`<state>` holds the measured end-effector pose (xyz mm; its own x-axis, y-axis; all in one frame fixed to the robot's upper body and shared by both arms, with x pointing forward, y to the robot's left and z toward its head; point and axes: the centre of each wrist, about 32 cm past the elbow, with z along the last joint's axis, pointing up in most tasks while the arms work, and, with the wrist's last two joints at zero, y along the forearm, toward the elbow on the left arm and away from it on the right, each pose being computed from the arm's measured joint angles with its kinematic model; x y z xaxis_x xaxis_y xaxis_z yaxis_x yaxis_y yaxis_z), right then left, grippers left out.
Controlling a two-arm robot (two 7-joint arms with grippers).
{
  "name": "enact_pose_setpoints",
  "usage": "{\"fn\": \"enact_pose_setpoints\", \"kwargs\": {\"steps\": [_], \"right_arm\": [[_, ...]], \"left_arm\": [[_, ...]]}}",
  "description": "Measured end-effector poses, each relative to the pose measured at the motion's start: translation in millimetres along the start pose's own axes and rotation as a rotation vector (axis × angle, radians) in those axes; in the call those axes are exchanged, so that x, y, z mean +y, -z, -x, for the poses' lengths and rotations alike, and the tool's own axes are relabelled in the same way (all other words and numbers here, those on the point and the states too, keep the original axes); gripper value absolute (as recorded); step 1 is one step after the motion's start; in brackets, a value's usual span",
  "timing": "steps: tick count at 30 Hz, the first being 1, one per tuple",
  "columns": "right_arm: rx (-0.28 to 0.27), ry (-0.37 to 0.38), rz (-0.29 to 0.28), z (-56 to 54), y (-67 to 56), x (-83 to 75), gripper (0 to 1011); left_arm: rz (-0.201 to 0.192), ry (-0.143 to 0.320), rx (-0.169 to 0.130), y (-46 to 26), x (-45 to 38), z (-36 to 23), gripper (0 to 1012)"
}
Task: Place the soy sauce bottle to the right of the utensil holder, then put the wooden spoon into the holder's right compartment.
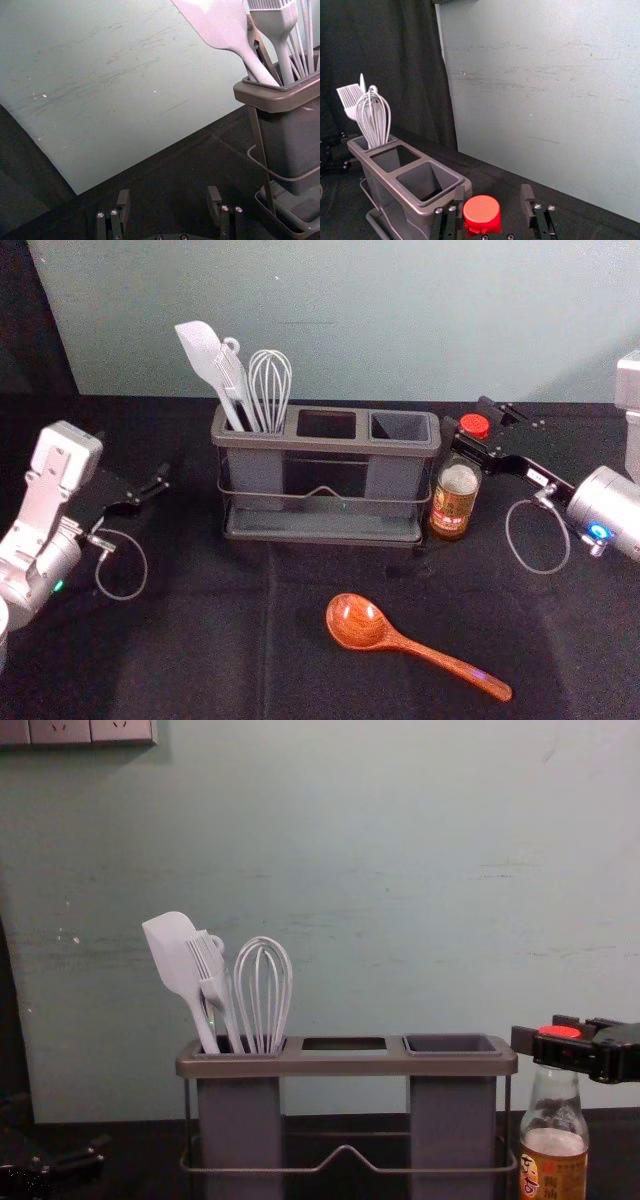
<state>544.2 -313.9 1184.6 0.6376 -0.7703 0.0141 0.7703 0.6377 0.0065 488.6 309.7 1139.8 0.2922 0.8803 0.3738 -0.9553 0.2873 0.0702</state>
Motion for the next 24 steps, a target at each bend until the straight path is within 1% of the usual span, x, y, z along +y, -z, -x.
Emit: {"fn": "enact_pose_setpoints", "kwargs": {"steps": [1, 3, 4, 6, 8, 11, 12, 13, 18, 19, 24], "right_arm": [[0.000, 0.000, 0.000, 0.1, -0.4, -0.2, 731], [-0.002, 0.001, -0.004, 0.0, -2.7, -1.3, 763], [-0.003, 0.002, -0.005, -0.1, -3.7, -1.9, 826], [-0.006, 0.006, -0.008, -0.2, -6.0, -3.4, 863], [-0.014, 0.007, -0.011, 0.0, -10.4, -6.3, 930], [-0.022, 0.009, -0.011, 1.5, -16.0, -11.1, 990], [-0.026, 0.011, -0.008, 3.0, -19.7, -14.2, 1003], [-0.026, 0.011, -0.008, 3.0, -19.7, -14.2, 1003], [-0.041, -0.004, 0.018, 13.0, -30.8, -28.4, 1003], [-0.041, -0.004, 0.018, 13.0, -30.8, -28.4, 1002], [-0.047, -0.049, 0.064, 27.0, -38.5, -45.1, 1003]], "left_arm": [[0.000, 0.000, 0.000, 0.0, 0.0, 0.0, 1005], [0.000, 0.000, 0.000, 0.0, 0.0, 0.0, 1005], [0.000, 0.000, 0.000, 0.0, 0.0, 0.0, 1005], [0.000, 0.000, 0.000, 0.0, 0.0, 0.0, 1005], [0.000, 0.000, 0.000, 0.0, 0.0, 0.0, 1005], [0.000, 0.000, 0.000, 0.0, 0.0, 0.0, 1005], [0.000, 0.000, 0.000, 0.0, 0.0, 0.0, 1005], [0.000, 0.000, 0.000, 0.0, 0.0, 0.0, 1005], [0.000, 0.000, 0.000, 0.0, 0.0, 0.0, 1005], [0.000, 0.000, 0.000, 0.0, 0.0, 0.0, 1005], [0.000, 0.000, 0.000, 0.0, 0.0, 0.0, 1005]]}}
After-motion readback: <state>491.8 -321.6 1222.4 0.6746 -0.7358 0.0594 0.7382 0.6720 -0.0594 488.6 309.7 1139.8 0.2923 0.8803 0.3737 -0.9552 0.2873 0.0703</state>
